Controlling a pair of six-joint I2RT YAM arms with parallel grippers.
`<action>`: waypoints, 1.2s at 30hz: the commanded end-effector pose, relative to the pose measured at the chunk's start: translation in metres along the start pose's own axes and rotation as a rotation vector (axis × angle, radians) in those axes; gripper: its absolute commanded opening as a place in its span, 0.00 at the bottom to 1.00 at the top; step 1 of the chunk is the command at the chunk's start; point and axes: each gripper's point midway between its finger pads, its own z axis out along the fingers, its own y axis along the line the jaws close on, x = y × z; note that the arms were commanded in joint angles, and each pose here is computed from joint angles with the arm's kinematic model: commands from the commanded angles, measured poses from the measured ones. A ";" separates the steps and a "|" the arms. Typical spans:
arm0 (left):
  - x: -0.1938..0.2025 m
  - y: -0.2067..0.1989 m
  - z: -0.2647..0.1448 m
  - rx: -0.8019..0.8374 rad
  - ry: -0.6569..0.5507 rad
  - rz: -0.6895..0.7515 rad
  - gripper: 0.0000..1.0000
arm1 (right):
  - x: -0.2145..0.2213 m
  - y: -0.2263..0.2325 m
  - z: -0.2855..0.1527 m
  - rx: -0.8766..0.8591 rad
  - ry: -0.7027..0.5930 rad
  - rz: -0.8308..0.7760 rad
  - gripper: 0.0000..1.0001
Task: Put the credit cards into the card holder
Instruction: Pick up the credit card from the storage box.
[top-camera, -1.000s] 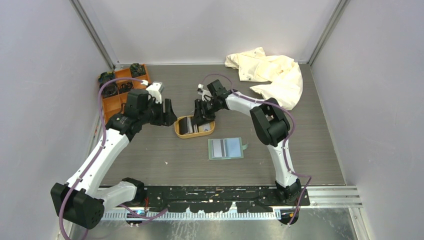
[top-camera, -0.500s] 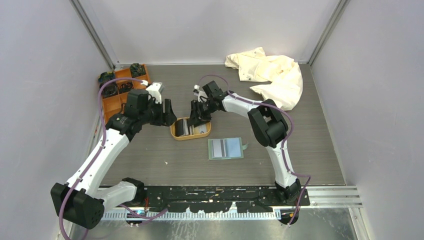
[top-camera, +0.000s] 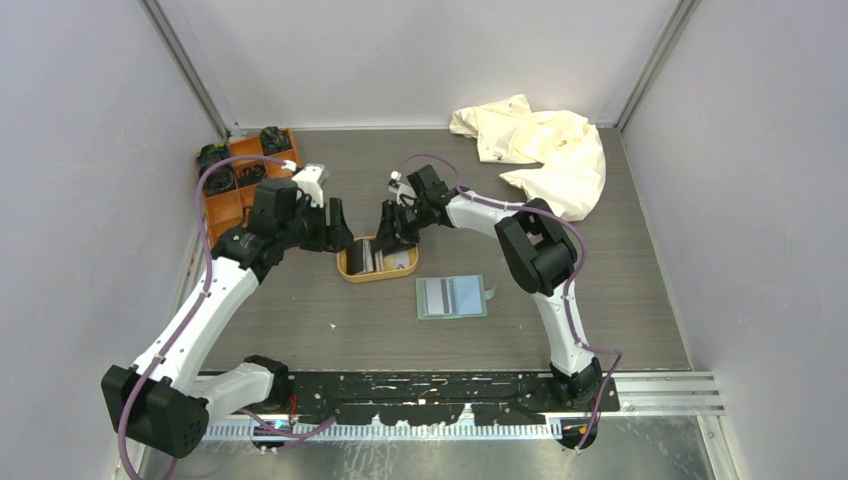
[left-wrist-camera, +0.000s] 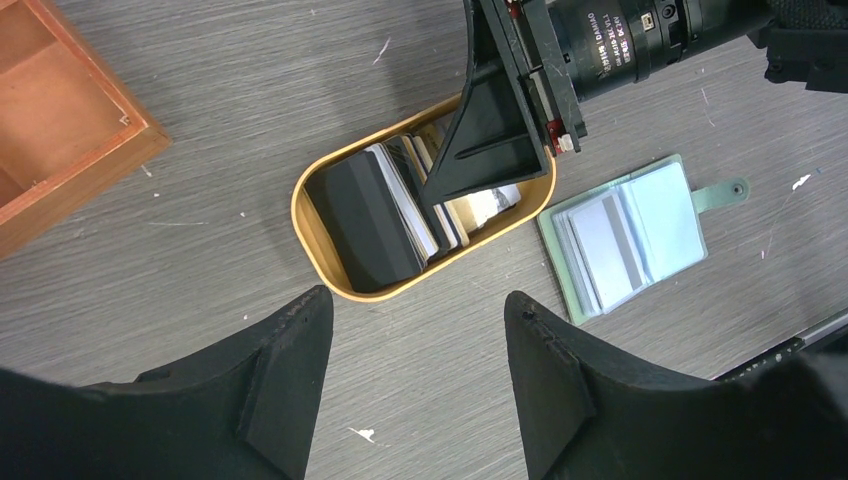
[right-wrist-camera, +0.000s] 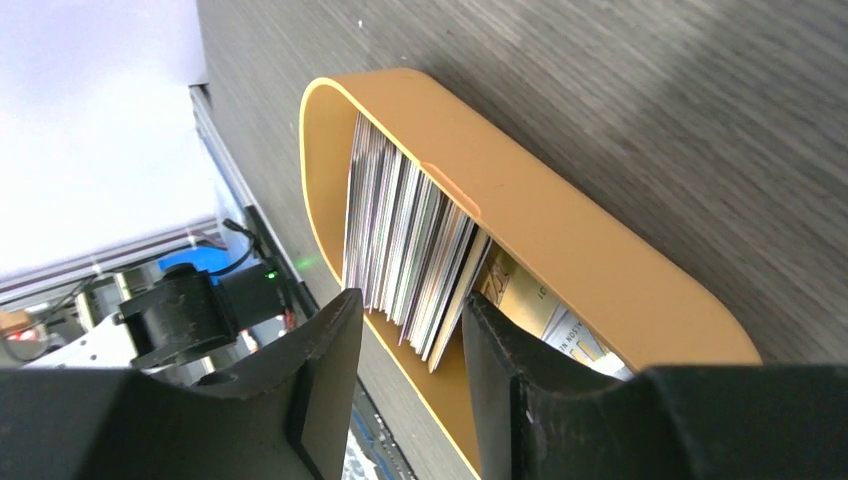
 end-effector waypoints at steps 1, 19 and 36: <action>-0.005 0.003 0.000 -0.009 -0.018 0.022 0.64 | -0.009 0.051 -0.012 -0.172 -0.033 -0.009 0.47; 0.037 0.029 0.035 -0.114 0.219 -0.020 0.24 | -0.013 0.013 -0.002 0.009 -0.077 0.034 0.45; 0.068 0.059 0.058 -0.252 0.413 -0.016 0.31 | -0.010 0.007 0.000 0.024 -0.063 0.042 0.44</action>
